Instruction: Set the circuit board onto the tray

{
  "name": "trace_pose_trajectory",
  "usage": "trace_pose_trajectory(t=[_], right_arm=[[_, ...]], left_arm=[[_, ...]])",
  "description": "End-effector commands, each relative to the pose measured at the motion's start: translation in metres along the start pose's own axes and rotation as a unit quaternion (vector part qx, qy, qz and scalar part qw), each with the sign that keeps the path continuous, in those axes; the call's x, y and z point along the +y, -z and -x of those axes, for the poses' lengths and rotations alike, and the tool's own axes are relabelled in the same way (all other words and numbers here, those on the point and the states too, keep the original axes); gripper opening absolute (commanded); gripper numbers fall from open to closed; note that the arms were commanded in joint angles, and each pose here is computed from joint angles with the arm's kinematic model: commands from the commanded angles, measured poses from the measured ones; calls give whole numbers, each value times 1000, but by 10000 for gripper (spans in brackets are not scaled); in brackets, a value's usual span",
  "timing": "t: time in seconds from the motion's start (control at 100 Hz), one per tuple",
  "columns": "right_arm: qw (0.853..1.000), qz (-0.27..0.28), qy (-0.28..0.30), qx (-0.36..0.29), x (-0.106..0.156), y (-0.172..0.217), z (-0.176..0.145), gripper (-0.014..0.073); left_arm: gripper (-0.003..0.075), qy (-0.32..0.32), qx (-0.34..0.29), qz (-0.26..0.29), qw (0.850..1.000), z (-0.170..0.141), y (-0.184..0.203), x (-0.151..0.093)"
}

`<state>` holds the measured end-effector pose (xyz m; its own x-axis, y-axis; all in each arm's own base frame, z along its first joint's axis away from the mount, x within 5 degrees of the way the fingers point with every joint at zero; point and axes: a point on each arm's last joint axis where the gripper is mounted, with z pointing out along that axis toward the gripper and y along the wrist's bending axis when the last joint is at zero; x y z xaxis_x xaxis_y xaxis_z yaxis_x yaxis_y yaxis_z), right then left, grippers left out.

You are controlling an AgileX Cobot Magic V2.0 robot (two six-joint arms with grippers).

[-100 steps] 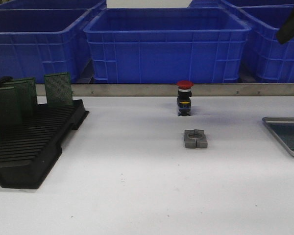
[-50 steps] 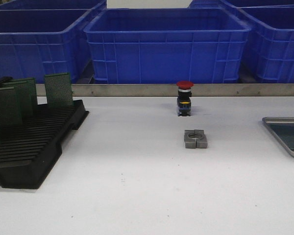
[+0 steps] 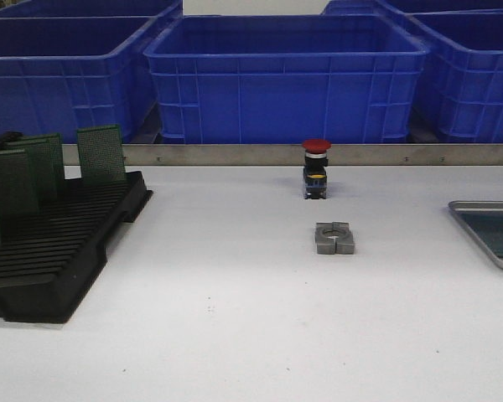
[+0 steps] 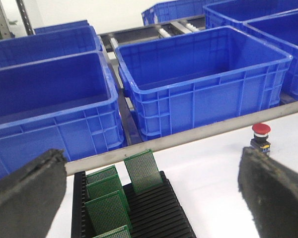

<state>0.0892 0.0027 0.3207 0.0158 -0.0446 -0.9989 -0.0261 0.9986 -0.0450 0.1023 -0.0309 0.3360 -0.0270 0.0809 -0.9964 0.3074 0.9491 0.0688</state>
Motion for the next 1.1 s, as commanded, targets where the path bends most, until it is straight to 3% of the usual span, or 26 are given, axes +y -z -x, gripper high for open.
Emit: trace_pose_trajectory(t=[0.0, 0.15, 0.29, 0.43, 0.6, 0.67, 1.09], right_arm=[[998, -36, -3, -49, -5, 9, 6, 561], [998, -39, -3, -53, -5, 14, -1, 561], [998, -36, -3, -45, -4, 13, -5, 525], [998, -34, -3, -44, -4, 13, -5, 341], [998, -34, -3, -44, -4, 13, -5, 25], [998, -34, -3, -44, -4, 13, -5, -77], [998, -35, -3, -45, -4, 13, -5, -69]], left_arm=[[622, 10, -52, 27, 998, 9, 9, 4], [549, 10, -53, 27, 998, 4, 13, 3], [422, 10, -53, 27, 998, 4, 13, 3], [229, 10, -53, 27, 998, 4, 13, 3], [-20, 10, -53, 27, 998, 4, 13, 3], [-18, 10, -53, 27, 998, 4, 13, 3], [-18, 10, -53, 27, 998, 4, 13, 3]])
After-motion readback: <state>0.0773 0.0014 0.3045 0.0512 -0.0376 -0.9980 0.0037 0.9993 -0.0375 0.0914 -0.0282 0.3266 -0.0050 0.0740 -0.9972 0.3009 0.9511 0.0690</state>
